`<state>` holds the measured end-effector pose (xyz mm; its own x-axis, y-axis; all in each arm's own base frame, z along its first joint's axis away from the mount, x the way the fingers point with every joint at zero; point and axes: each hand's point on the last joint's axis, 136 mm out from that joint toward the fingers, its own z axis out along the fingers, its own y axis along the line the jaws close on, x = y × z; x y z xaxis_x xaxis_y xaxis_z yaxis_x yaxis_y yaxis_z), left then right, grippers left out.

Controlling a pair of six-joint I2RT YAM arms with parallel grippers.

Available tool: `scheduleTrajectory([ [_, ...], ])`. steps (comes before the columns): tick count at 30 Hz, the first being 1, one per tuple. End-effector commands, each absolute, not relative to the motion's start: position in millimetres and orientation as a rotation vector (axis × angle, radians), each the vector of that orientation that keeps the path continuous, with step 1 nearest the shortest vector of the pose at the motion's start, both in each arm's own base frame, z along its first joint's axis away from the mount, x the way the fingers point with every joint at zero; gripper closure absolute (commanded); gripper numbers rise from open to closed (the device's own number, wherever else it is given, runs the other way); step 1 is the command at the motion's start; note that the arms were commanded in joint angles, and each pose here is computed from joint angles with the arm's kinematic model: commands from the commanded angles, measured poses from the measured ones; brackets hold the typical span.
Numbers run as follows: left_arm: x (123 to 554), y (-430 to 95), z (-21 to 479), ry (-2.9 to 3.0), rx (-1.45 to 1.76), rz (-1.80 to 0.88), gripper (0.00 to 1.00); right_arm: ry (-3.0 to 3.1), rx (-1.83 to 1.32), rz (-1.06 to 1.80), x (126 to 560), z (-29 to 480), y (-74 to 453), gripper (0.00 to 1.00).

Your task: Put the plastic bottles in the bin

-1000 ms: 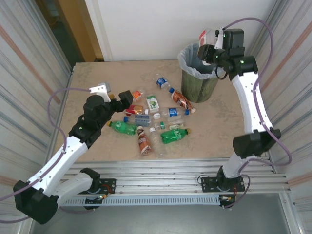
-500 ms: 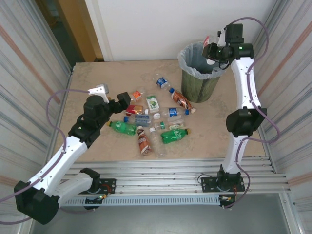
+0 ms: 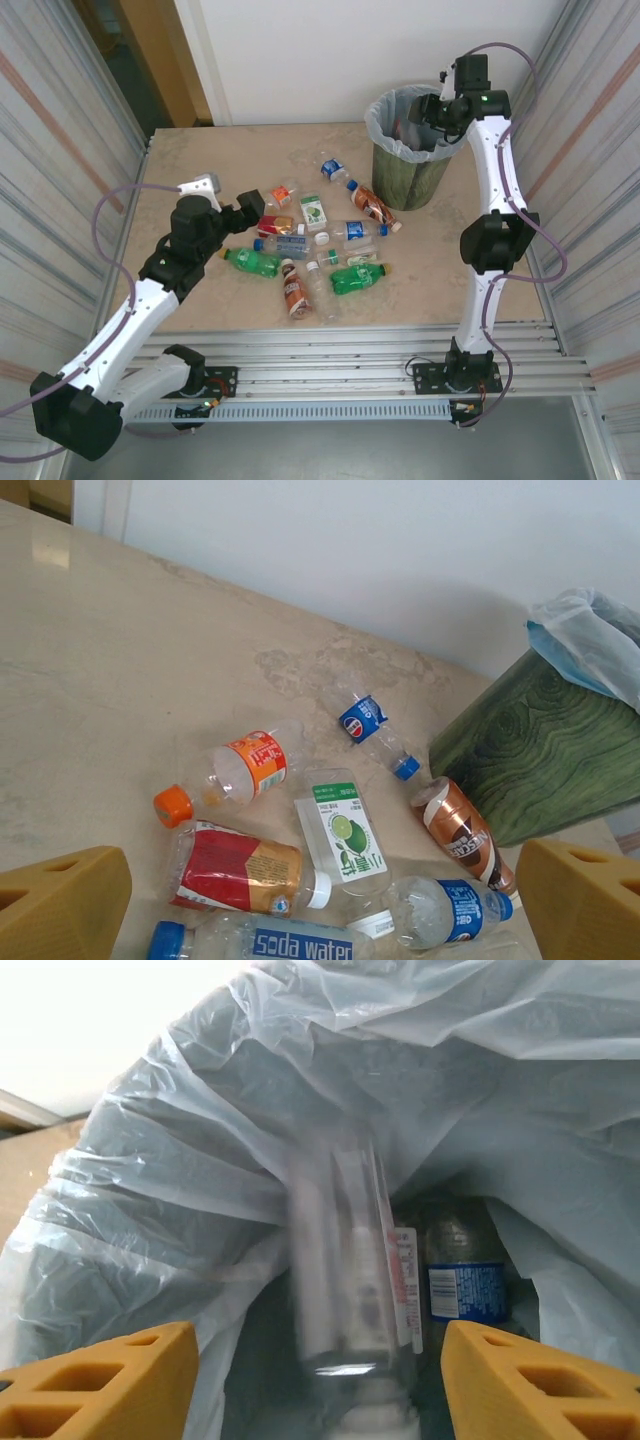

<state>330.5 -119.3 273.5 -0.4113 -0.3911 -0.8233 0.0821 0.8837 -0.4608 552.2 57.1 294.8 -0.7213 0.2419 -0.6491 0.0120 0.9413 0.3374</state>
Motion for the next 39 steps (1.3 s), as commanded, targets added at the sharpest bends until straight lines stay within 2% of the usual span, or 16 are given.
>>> scheduleTrajectory([
  [1,326,-110,269,1.938,-0.257,-0.501,0.01,2.307,0.164,0.373,553,312,50,0.33],
  [13,326,-100,253,1.989,-0.314,-0.456,0.01,2.235,0.116,0.36,530,355,55,0.33],
  [25,314,-73,194,2.162,-0.618,-0.378,0.03,2.141,0.045,0.27,478,397,75,0.19],
  [34,313,-85,130,2.307,-0.817,-0.416,0.06,2.183,0.046,0.213,421,371,82,0.02],
  [39,311,-86,105,2.35,-0.925,-0.399,0.06,2.23,0.041,0.223,396,347,87,0.02],
])
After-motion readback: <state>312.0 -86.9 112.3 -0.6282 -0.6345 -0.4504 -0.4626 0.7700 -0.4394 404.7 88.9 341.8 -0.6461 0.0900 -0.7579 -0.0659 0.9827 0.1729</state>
